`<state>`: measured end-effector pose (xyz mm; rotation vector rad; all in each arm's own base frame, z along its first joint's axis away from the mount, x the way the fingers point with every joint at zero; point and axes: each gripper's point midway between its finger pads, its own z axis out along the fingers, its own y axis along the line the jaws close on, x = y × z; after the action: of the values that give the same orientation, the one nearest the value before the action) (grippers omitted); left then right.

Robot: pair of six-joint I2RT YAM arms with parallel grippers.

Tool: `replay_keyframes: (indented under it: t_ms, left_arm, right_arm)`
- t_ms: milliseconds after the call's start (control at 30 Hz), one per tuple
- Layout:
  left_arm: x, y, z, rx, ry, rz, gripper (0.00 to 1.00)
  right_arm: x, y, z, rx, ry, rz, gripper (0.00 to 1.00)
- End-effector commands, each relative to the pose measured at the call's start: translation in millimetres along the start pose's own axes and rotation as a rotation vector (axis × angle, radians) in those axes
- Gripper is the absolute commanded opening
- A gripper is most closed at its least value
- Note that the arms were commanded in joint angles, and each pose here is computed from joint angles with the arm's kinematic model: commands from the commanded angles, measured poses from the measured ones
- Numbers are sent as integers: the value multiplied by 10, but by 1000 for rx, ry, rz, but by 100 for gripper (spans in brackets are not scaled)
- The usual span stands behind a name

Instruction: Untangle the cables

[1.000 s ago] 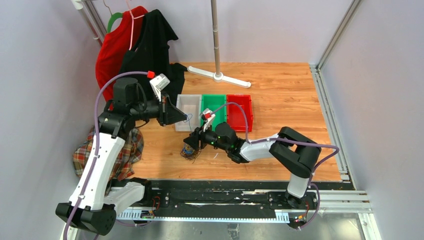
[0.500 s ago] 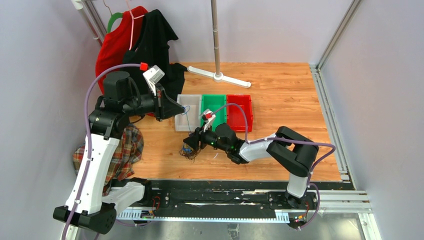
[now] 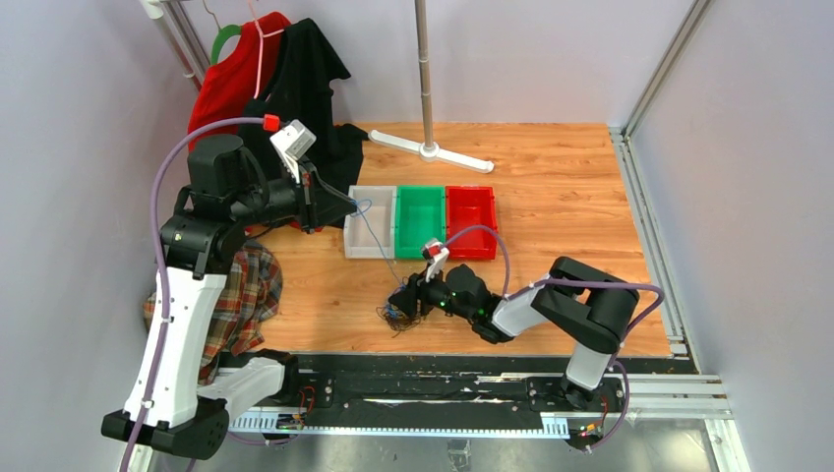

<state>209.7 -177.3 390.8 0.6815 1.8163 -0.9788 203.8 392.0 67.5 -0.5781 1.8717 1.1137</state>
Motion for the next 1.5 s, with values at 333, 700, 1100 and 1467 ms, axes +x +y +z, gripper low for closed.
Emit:
replay_keyframes:
  t_ms: [333, 700, 1100, 1467]
  left_arm:
    - [563, 635, -11, -237, 133, 171, 0]
    - [1852, 882, 141, -167, 389, 61, 16]
    - [1989, 568, 304, 107, 380, 162, 91]
    - [2109, 509, 495, 239, 429, 114, 92]
  right_arm:
    - [-72, -49, -331, 33, -15, -6, 47]
    - [-256, 163, -292, -27, 44, -73, 4]
    - [-508, 466, -195, -131, 41, -80, 1]
    - [-595, 592, -202, -137, 31, -133, 1]
